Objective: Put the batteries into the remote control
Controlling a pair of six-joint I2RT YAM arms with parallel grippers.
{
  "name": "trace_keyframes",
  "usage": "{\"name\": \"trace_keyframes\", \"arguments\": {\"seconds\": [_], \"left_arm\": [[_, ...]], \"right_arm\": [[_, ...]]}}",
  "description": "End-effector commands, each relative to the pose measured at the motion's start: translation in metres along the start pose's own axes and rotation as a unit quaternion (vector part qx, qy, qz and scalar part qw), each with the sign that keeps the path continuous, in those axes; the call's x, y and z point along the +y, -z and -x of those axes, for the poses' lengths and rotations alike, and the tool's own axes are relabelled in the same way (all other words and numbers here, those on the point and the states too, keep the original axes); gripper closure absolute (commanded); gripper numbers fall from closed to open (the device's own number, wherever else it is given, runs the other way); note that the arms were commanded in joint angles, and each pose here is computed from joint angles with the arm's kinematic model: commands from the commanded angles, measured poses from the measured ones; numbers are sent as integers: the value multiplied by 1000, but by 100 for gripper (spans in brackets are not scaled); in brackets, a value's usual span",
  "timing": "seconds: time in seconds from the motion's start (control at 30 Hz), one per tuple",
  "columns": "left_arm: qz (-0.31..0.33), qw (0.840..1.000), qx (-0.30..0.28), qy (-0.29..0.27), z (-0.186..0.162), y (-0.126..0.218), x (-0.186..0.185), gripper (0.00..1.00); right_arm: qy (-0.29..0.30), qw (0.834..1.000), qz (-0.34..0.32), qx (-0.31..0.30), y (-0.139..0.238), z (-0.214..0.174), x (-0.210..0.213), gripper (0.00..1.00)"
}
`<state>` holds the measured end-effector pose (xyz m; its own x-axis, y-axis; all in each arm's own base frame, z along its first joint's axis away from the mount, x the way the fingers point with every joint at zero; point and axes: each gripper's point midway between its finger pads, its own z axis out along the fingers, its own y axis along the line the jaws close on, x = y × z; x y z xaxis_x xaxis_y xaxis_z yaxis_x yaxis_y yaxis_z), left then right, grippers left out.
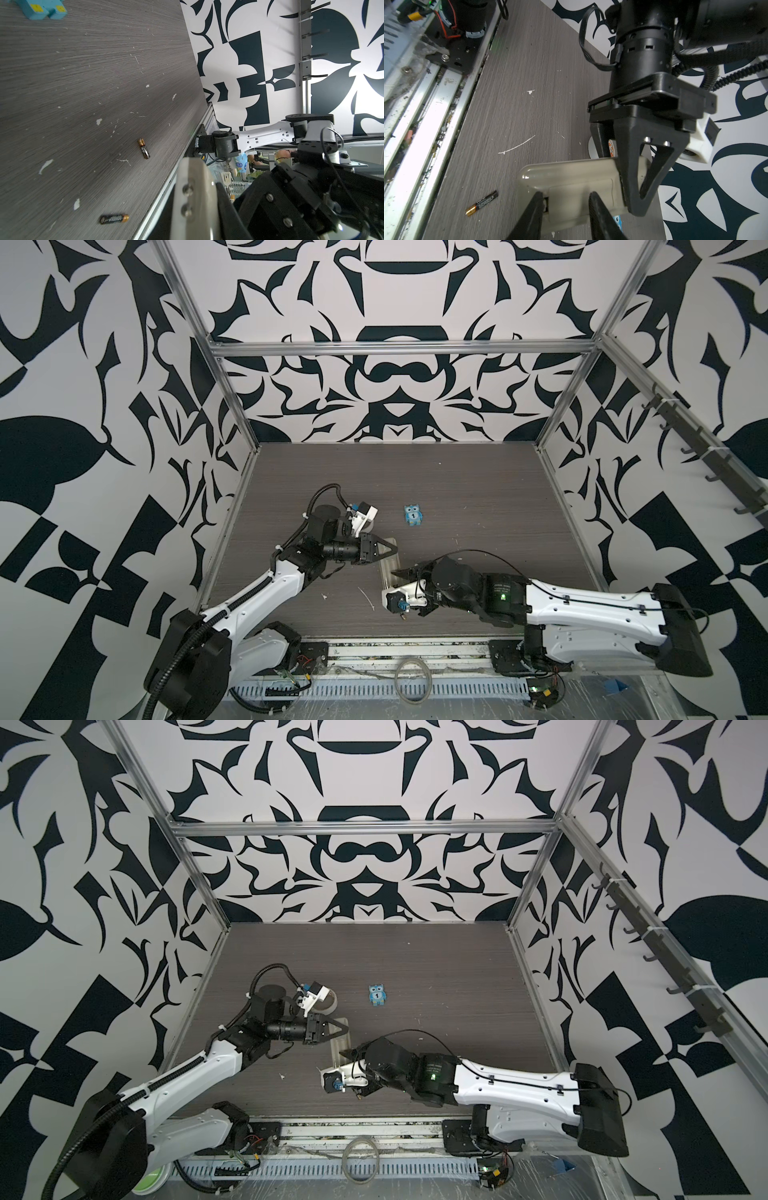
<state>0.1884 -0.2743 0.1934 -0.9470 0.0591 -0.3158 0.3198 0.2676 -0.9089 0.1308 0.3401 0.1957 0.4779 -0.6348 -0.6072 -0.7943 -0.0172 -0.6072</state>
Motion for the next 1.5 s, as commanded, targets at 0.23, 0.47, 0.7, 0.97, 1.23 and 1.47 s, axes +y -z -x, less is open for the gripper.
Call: {"name": "trace_keyframes", "arguments": {"seconds": [0.23, 0.47, 0.7, 0.97, 1.23, 1.47], "left_arm": [[-39, 998, 45, 5, -15, -2, -18, 100], [-30, 999, 44, 8, -15, -3, -14, 100], [-20, 999, 44, 11, -16, -4, -9, 100], [-16, 999, 44, 12, -16, -3, -8, 100], [-14, 999, 43, 12, -16, -3, -7, 100], [-14, 999, 43, 12, -16, -3, -7, 100]], "right_arm": [[9, 996, -82, 15, -3, -4, -31, 63], [15, 995, -93, 16, -2, -3, -34, 64], [17, 995, -99, 12, 1, -1, -35, 65], [19, 994, -105, 7, 4, 2, -36, 66], [21, 993, -113, 1, 8, 5, -37, 67], [23, 993, -119, 1, 9, 5, -38, 67]]}}
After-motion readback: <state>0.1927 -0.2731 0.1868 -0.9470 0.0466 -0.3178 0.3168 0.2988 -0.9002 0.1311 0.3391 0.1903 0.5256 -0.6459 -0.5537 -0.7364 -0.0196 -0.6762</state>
